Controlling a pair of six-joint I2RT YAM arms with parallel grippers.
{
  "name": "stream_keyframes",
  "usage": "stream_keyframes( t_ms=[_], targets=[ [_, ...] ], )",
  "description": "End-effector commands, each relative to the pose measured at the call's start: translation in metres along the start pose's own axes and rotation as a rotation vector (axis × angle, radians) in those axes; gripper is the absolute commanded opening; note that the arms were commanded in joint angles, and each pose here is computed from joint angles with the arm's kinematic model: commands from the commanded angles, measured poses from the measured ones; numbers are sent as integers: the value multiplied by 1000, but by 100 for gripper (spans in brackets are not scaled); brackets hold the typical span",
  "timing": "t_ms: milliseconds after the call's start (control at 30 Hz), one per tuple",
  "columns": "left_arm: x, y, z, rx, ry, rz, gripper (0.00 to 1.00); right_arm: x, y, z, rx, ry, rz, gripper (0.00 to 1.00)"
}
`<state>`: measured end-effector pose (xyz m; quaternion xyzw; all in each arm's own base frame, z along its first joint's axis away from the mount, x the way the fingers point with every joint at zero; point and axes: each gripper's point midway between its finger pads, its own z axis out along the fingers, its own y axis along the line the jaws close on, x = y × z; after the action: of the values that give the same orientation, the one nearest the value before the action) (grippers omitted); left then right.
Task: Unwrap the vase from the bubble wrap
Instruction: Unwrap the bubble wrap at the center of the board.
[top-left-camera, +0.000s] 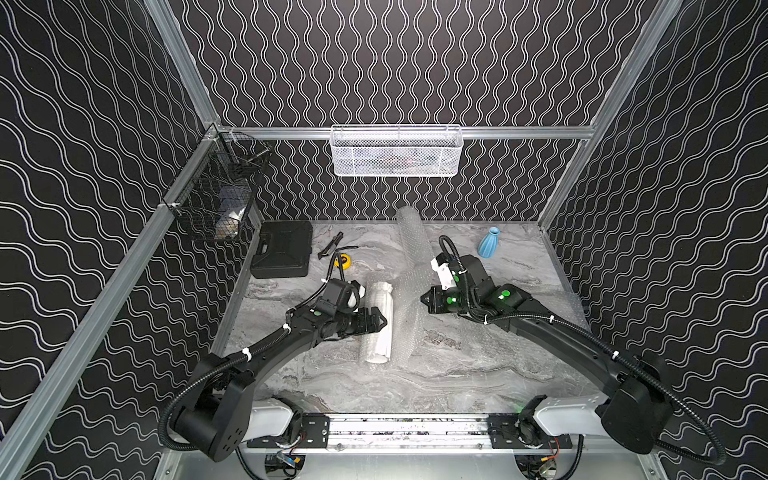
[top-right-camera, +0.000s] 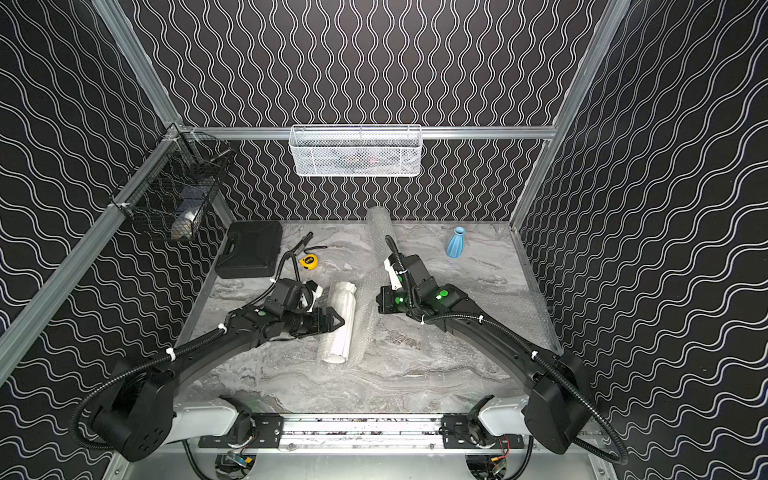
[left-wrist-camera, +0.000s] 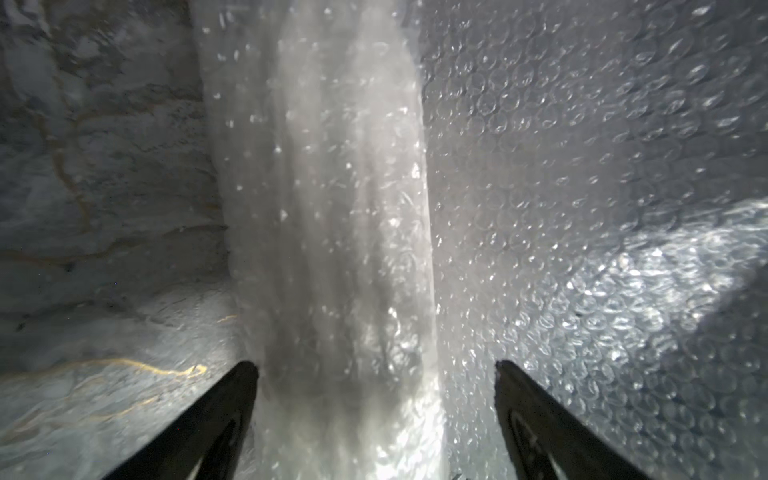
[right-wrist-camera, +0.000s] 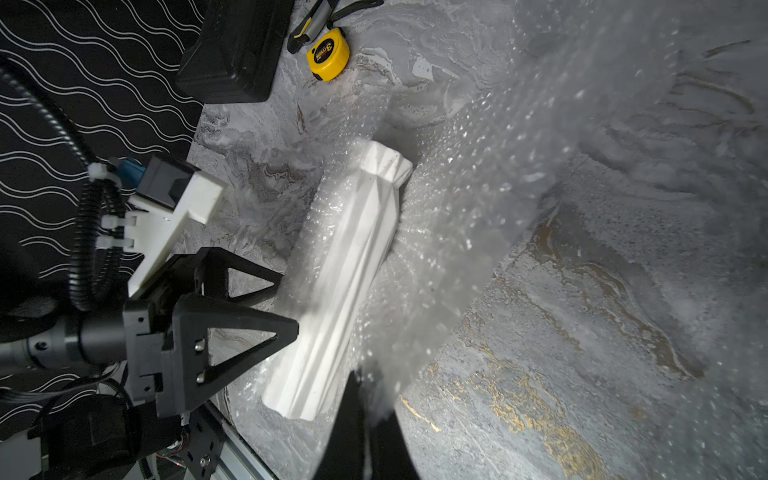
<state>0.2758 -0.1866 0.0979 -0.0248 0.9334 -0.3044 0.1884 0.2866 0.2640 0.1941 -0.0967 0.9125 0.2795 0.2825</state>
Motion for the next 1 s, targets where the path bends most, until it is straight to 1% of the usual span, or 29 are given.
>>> stream_keyframes(
  t_ms=[0, 233, 433, 567, 733, 967],
  targets=[
    [-1, 10, -6, -67, -9, 28, 93, -5, -1, -5, 15, -21, -9, 0],
    [2, 11, -2, -62, 6, 17, 92, -7, 0, -6, 15, -23, -8, 0],
    [6, 3, 2, -1, 24, 11, 92, -6, 2, -4, 3, -18, -9, 0],
    [6, 3, 3, 0, 28, 3, 91, -3, 1, -1, 1, -5, -8, 0],
    [3, 9, -3, -57, 14, 17, 91, -1, 0, 2, 3, 2, -7, 0],
    [-13, 15, -26, -174, -35, 61, 95, 3, -6, 5, 23, 10, -4, 0]
  ],
)
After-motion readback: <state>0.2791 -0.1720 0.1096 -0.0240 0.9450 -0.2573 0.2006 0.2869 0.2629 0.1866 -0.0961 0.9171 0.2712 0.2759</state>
